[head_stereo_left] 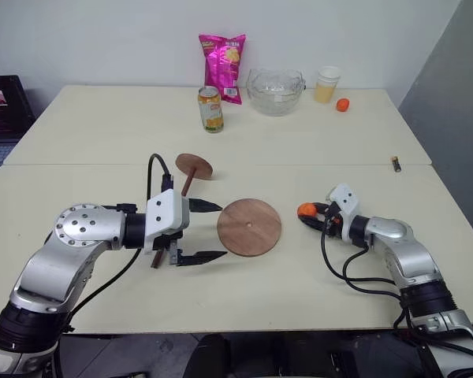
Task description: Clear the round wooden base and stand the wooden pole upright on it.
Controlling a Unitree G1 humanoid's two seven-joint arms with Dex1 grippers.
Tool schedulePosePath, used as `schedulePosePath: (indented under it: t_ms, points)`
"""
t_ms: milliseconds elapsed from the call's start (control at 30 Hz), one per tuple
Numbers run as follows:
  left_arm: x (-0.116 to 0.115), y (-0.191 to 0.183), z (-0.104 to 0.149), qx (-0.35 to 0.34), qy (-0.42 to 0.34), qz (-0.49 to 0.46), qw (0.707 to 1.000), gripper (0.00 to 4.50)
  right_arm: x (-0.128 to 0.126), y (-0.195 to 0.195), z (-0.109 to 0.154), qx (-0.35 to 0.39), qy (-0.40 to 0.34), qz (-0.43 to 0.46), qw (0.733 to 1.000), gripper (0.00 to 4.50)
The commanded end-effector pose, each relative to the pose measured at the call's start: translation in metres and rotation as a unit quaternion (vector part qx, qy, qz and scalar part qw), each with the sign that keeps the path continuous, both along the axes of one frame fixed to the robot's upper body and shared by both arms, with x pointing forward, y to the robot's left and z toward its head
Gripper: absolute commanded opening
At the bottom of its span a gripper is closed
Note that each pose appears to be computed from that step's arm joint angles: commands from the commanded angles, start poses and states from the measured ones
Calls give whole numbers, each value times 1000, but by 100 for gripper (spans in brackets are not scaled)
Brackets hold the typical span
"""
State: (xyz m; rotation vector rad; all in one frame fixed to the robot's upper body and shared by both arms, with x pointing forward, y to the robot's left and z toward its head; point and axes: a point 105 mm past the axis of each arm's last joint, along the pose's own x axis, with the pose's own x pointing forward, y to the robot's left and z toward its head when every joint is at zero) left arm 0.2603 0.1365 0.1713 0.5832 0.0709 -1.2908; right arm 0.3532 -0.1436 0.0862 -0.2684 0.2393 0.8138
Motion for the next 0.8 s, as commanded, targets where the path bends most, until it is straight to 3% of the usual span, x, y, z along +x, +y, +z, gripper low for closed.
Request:
schedulePosePath:
  t_ms: [33, 100, 300, 500, 700, 767, 800]
  points:
    - [0, -4, 6, -8, -16, -8, 1000, 450, 2, 0, 20, 4, -40, 6, 999, 135]
    - [1, -5, 6, -12, -15, -8, 1000, 450, 1, -4, 25, 1, -48, 1, 999, 125]
    - [1, -17, 7, -40, -13, -17, 999, 450, -8, -82, 46, -17, -73, -120, 990, 117]
    - [11, -36, 12, -59, -28, -33, 997, 450, -7, -138, 33, -18, -61, -262, 963, 113]
    - [17, -53, 15, -64, -36, -49, 996, 450, -6, -148, 23, -1, -40, -303, 952, 113]
    - [18, -55, 15, -65, -37, -50, 996, 450, -6, -149, 23, 10, -38, -308, 951, 181]
    - [18, -55, 15, -65, -37, -49, 996, 450, -6, -148, 24, 12, -37, -308, 951, 191]
